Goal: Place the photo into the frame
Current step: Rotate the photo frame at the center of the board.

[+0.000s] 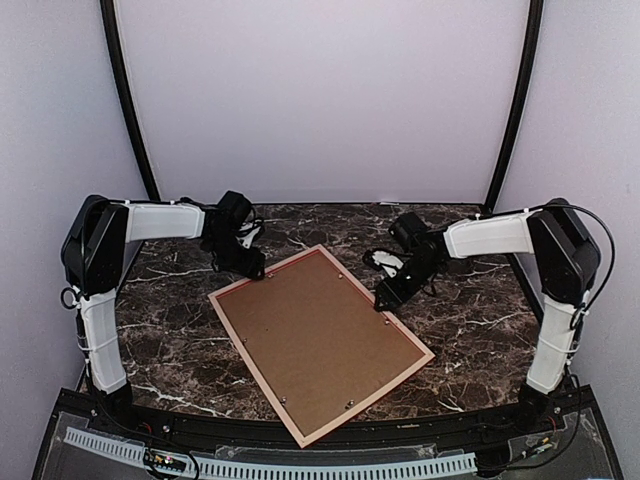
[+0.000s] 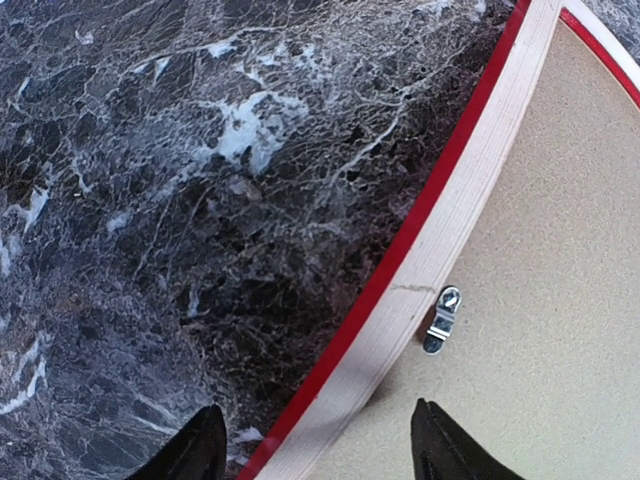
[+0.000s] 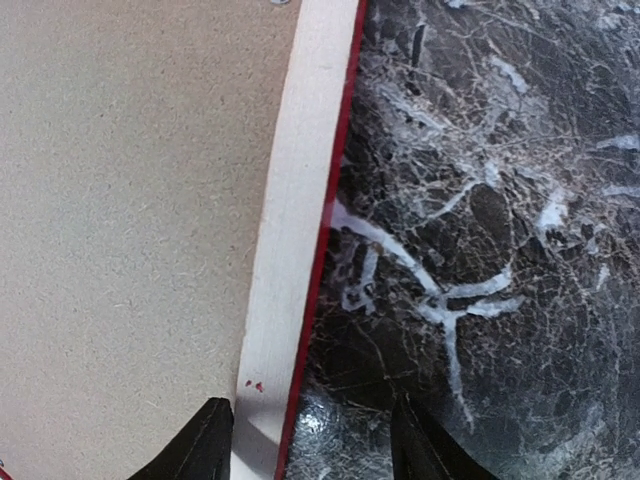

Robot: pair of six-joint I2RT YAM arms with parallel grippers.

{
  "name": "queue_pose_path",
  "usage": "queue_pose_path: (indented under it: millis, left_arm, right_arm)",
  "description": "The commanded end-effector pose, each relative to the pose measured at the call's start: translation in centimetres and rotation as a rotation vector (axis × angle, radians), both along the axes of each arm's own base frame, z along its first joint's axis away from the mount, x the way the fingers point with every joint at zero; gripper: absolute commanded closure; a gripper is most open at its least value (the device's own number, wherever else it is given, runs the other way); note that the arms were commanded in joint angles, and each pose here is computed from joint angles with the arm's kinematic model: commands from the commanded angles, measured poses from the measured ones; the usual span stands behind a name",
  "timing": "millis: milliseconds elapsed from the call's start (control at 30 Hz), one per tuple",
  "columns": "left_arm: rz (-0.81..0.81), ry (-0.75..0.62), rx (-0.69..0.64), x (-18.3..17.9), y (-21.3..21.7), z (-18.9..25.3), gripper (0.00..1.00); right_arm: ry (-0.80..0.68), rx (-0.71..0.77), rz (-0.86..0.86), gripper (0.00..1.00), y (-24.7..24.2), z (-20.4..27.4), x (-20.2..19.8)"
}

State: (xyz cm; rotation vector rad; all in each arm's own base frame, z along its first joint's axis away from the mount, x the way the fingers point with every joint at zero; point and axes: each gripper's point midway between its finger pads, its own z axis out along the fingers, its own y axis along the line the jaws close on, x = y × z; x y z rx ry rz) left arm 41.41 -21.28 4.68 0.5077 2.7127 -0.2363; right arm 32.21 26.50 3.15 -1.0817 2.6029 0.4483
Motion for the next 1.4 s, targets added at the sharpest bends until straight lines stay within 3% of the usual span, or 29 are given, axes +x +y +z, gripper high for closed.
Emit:
queue_pose_path:
  millis: [0,300,500,800,1000,1167,1367]
  left_arm:
    - [-0.001,0.03,0.045,-0.5,1.2,-1.0,0.38]
    - [0.013,0.043,0.056,-0.5,1.7,-2.4,0.55]
    - [0.055,0.075,0.035,-1.3,1.7,-3.1,0.71]
    - [0.188,0.095,0.003,-3.5,3.0,-4.1,0.84]
    - [0.276,0.119,-0.071,-5.7,3.3,-4.8,0.85]
    - [0.327,0.116,-0.215,-7.3,2.4,-3.7,0.84]
    - [0.345,0.137,-0.292,-11.0,1.7,-3.4,0.76]
  right_arm:
    - [-0.072,0.034,-0.082,0.45,-0.6,2.9,1.3]
    - [-0.078,0.225,-0.237,0.39,-0.1,6.5,0.5]
    - [-0.076,0.202,-0.401,0.35,-2.1,6.7,0.3]
    - [-0.011,0.174,-0.65,0.29,-5.8,5.4,-2.6]
    - [0.076,0.213,-0.758,0.27,-6.8,4.0,-4.9]
    - [0.125,0.217,-0.825,0.26,-7.6,2.6,-6.6]
    - [0.149,0.18,-0.869,0.26,-8.9,0.8,-8.1]
